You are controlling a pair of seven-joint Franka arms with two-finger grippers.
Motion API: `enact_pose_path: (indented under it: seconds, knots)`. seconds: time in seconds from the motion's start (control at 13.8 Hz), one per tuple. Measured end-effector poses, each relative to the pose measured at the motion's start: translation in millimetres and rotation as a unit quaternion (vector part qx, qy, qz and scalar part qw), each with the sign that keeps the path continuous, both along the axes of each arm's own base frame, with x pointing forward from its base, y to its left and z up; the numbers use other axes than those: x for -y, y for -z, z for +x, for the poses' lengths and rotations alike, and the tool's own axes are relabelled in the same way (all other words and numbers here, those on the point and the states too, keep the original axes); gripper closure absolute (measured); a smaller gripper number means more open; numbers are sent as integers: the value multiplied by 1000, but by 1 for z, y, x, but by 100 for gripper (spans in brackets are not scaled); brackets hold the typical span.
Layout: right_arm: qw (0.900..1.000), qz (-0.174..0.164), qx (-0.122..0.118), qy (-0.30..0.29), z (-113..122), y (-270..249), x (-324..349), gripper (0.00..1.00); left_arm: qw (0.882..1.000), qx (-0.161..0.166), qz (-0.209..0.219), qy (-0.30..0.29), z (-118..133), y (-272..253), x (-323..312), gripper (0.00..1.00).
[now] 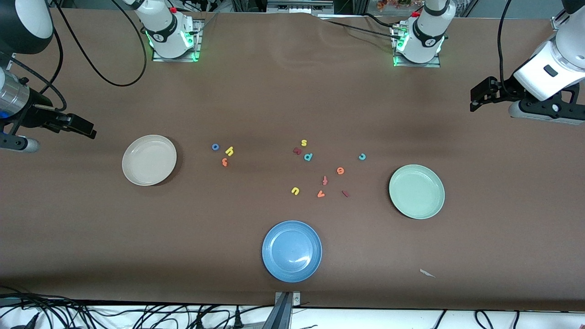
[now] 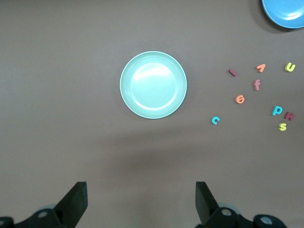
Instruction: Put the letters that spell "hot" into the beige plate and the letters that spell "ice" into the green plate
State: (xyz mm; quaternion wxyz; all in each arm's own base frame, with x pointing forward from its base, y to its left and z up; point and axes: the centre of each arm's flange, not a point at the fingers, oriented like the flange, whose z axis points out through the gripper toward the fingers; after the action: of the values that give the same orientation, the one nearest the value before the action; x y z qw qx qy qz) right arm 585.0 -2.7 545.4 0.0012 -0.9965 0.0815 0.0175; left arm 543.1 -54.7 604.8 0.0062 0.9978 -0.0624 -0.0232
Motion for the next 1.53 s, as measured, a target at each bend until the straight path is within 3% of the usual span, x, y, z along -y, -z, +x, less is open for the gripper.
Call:
enact_pose_path:
  seconds: [0.65, 0.94, 1.31, 1.53]
  knots:
    - [1000, 0, -3, -1, 1, 3, -11, 0, 1000, 0, 0, 0, 0, 0, 0, 0]
    - [1000, -3, -11, 21, 2, 12, -51, 0, 1000, -4, 0, 1, 0, 2, 1, 0]
    - [998, -10, -36, 46, 8, 63, -118, 1, 998, -47, 2, 29, 14, 46, 31, 0]
    - [998, -13, -39, 41, 3, 111, -153, 1, 995, -75, -1, 66, 39, 92, 76, 0]
